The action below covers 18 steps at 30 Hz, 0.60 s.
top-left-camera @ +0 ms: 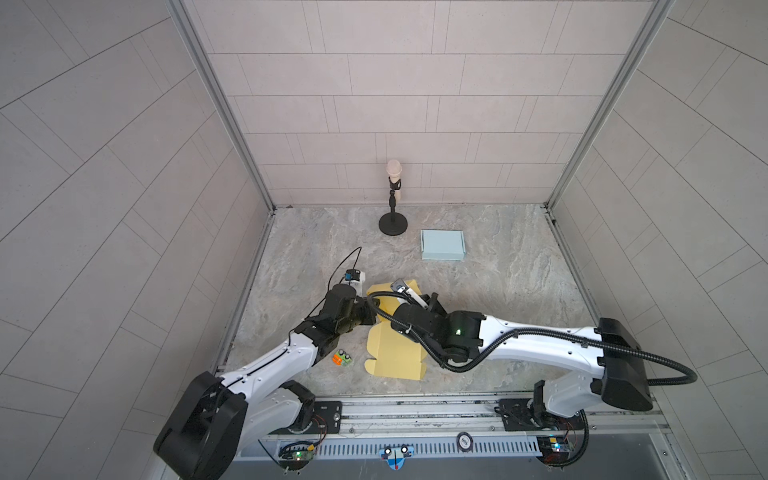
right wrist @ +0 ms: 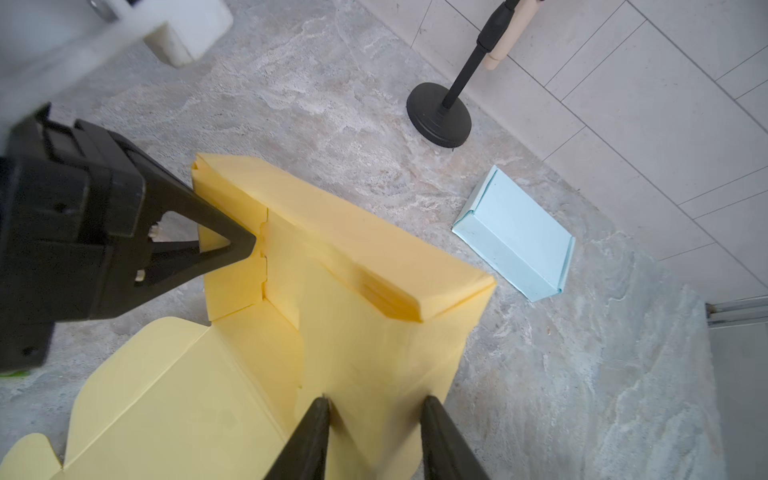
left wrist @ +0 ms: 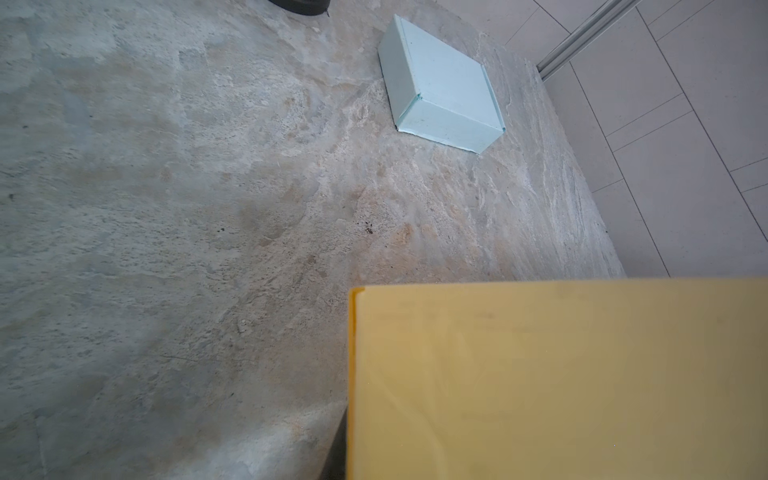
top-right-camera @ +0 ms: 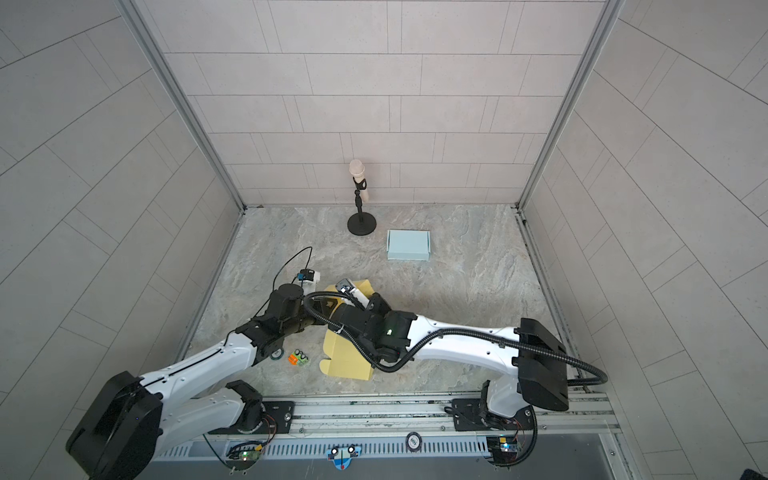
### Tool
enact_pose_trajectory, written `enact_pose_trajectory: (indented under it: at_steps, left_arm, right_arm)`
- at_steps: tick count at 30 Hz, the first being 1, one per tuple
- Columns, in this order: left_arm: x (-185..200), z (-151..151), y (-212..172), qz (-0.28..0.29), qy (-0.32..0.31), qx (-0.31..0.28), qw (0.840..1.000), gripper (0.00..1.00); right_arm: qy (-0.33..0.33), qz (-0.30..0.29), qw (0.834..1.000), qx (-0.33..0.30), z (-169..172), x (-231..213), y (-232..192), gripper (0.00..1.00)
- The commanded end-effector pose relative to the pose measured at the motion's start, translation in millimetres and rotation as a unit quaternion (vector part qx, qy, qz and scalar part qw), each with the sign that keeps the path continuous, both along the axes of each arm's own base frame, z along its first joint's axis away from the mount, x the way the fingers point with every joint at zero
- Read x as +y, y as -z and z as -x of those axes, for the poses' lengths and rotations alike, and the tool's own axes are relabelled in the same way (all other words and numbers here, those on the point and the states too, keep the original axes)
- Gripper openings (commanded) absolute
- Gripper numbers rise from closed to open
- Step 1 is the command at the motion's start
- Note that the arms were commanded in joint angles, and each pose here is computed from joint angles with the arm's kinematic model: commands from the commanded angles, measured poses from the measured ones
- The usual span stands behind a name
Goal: Fold the paper box
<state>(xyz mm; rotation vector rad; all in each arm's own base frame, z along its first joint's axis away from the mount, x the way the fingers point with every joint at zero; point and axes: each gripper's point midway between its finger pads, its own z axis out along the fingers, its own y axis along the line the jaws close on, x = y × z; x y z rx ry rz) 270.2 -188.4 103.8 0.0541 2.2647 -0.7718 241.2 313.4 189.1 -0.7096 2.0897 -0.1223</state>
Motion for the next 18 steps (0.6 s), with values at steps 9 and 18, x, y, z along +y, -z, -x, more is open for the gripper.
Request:
enact_pose_trajectory:
  at_steps: [9, 18]
  left_arm:
    - [-22, 2, -25, 0.039, 0.045, -0.028, 0.998, 0.10]
    - [-24, 3, -23, 0.051, 0.044, -0.024, 0.997, 0.10]
  right_arm:
    - [0.041, 0.087, 0.995, -0.038, -5, 6, 2, 0.39]
    - [0.045, 0.103, 0.992, -0.049, -9, 8, 9, 0.43]
